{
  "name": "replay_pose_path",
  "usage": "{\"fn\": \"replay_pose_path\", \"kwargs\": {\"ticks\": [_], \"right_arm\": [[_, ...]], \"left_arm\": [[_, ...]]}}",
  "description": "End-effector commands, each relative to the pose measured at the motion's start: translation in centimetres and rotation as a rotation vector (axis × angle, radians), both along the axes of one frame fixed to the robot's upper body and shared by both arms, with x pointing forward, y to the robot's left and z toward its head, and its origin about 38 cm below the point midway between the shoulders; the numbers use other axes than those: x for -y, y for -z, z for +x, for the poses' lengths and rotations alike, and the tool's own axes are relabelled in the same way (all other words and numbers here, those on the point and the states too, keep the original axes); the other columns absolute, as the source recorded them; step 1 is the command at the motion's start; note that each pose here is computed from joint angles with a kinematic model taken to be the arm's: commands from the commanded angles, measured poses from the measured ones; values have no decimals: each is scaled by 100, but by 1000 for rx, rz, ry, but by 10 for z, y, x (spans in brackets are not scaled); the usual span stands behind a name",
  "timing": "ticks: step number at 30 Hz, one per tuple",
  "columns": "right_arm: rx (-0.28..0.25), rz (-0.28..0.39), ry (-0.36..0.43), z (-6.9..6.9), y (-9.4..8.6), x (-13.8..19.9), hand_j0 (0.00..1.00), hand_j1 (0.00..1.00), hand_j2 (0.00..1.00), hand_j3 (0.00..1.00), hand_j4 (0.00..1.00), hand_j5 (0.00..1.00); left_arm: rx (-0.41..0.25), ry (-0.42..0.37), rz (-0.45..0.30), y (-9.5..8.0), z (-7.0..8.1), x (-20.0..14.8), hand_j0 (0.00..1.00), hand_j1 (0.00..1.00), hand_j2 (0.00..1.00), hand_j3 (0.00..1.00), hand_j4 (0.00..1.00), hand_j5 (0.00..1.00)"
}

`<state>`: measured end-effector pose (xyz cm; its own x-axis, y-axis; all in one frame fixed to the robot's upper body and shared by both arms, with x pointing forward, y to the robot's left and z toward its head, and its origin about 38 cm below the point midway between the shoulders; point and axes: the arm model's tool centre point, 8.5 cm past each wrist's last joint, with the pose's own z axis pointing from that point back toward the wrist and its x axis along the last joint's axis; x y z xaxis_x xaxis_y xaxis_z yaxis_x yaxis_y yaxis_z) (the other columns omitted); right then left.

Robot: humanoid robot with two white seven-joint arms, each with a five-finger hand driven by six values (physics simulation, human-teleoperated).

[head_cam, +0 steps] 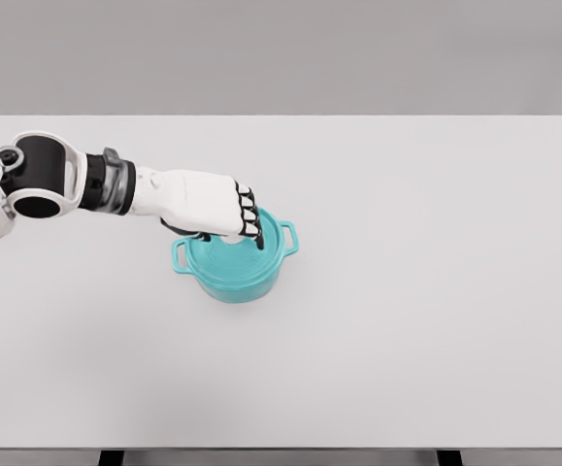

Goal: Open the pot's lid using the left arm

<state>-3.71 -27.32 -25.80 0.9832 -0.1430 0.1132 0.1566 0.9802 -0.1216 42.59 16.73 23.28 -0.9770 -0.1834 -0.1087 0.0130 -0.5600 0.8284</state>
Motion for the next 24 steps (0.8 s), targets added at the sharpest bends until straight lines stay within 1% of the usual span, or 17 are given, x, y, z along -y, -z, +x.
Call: {"fn": "replay_pose_path", "kwargs": {"ticks": [1, 3, 5, 9, 13, 16, 17, 23, 24], "right_arm": [[-1, 0, 1, -1, 0, 0, 100, 100, 100, 100, 100, 100], [-1, 0, 1, -1, 0, 0, 100, 100, 100, 100, 100, 100], [0, 0, 0, 0, 0, 0, 100, 100, 100, 100, 100, 100], [-1, 0, 1, -1, 0, 0, 100, 100, 100, 100, 100, 100], [-1, 0, 1, -1, 0, 0, 100, 100, 100, 100, 100, 100], [0, 0, 1, 0, 0, 0, 100, 100, 100, 100, 100, 100], [-1, 0, 1, -1, 0, 0, 100, 100, 100, 100, 100, 100], [-1, 0, 1, -1, 0, 0, 100, 100, 100, 100, 100, 100], [-1, 0, 1, -1, 0, 0, 100, 100, 100, 100, 100, 100]], "left_arm": [[-3, -3, -1, 0, 0, 0, 72, 72, 72, 72, 72, 72], [-1, -2, -1, -1, 0, 0, 69, 69, 69, 69, 69, 69], [-1, -1, 0, -1, 0, 0, 69, 69, 69, 69, 69, 69], [-3, -3, 1, 0, 0, 0, 65, 65, 65, 65, 65, 65], [-1, -3, 3, 0, 0, 0, 58, 58, 58, 58, 58, 58], [-1, -3, 3, 0, 0, 0, 57, 57, 57, 57, 57, 57], [-1, -3, 5, 0, 0, 0, 53, 53, 53, 53, 53, 53], [-1, -3, 5, 0, 0, 0, 53, 53, 53, 53, 53, 53], [6, -2, 3, -3, 1, 0, 53, 53, 53, 53, 53, 53]]}}
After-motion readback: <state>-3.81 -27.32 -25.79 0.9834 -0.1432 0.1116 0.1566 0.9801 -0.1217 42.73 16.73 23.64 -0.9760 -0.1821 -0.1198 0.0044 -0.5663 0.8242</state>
